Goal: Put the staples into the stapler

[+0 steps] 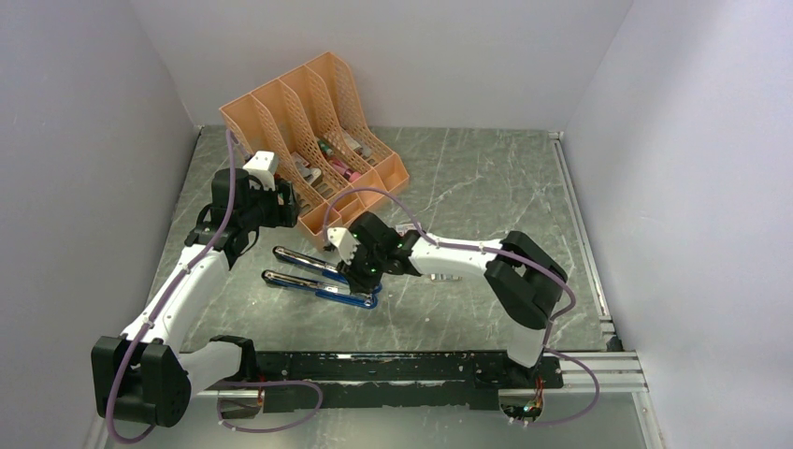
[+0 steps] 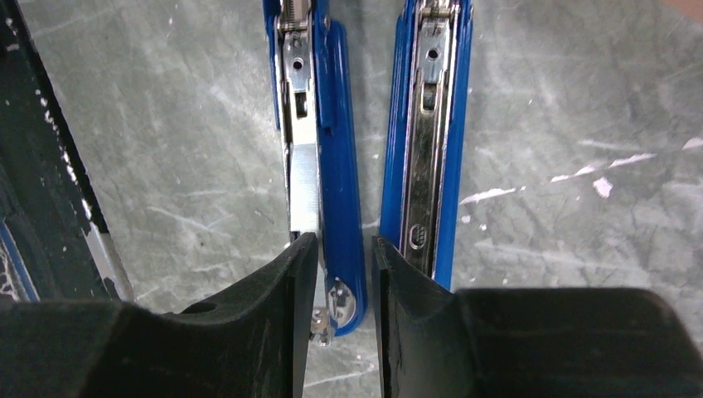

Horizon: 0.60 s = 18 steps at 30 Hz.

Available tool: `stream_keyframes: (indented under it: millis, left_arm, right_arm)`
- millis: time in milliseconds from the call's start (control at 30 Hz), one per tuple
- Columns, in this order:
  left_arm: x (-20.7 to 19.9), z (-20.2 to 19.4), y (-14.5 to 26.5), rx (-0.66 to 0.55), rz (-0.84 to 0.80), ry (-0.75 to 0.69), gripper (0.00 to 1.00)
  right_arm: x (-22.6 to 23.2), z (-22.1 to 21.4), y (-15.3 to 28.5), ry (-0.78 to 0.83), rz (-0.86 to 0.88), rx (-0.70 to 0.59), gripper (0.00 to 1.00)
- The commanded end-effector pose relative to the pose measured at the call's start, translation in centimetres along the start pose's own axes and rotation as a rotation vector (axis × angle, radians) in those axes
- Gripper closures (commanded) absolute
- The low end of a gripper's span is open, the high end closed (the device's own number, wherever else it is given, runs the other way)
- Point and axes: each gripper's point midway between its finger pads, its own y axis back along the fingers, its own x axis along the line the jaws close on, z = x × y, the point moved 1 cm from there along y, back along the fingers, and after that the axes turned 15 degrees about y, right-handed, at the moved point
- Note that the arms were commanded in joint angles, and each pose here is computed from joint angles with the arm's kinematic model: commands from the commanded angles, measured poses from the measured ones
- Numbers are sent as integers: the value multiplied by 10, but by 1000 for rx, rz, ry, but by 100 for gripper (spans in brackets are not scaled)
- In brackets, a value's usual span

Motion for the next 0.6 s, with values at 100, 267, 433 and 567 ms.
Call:
stream_keyframes:
  millis: [100,267,433,567]
  left_arm:
    - [-1,7,4,-26,-10,-9,24]
    - [-1,7,4,-28,-8,-9,24]
    - [-1,7,4,-28,-8,-9,24]
    - [0,6,3,-24,-5,-10,24]
  right_arm:
    - [-5,18,12,49,-76,-150,66]
    - [-10,27,30,176,-184,-285,64]
    - [-16,34,46,356,-294,-393,62]
    - [-18,33,41,492,-289,-374,60]
